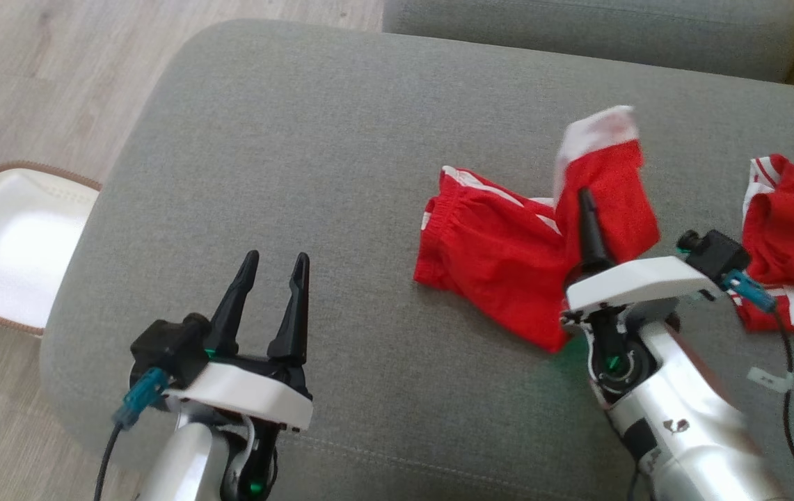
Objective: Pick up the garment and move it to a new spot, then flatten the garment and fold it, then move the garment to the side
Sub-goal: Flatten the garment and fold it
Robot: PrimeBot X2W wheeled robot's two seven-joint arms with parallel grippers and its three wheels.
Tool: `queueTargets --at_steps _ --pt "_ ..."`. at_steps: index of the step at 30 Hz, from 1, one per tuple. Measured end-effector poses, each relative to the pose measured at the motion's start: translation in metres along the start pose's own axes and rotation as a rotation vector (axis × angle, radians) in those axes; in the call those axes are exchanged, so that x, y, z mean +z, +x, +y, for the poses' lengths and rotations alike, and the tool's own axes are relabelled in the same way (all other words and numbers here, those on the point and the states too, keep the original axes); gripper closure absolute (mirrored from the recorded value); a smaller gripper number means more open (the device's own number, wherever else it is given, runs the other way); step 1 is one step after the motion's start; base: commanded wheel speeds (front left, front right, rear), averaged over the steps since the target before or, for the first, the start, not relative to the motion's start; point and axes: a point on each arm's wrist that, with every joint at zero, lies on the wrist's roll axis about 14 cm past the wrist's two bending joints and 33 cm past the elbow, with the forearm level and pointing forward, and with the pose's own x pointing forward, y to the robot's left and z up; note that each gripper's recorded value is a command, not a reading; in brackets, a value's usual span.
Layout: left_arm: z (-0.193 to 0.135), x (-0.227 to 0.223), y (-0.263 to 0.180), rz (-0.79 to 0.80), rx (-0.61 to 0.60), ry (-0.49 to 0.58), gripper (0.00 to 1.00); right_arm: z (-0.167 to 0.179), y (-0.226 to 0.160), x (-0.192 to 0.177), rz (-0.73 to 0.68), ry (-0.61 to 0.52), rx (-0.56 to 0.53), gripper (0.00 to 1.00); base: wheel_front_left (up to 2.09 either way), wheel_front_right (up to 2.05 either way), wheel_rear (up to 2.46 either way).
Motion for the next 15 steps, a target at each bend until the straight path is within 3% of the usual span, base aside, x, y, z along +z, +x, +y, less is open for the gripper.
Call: queueTargets --at_steps 14,15 --pt "0.014 0.005 -0.012 -0.012 0.052 0.011 0.0 0.037 0.002 -0.061 0.191 -0.086 0.12 1.0 0.0 0.0 0.0" --pt "0.015 0.005 -0.013 -0.012 0.057 0.012 0.0 0.04 0.003 -0.063 0.197 -0.093 0.13 0.5 0.0 0.0 0.0"
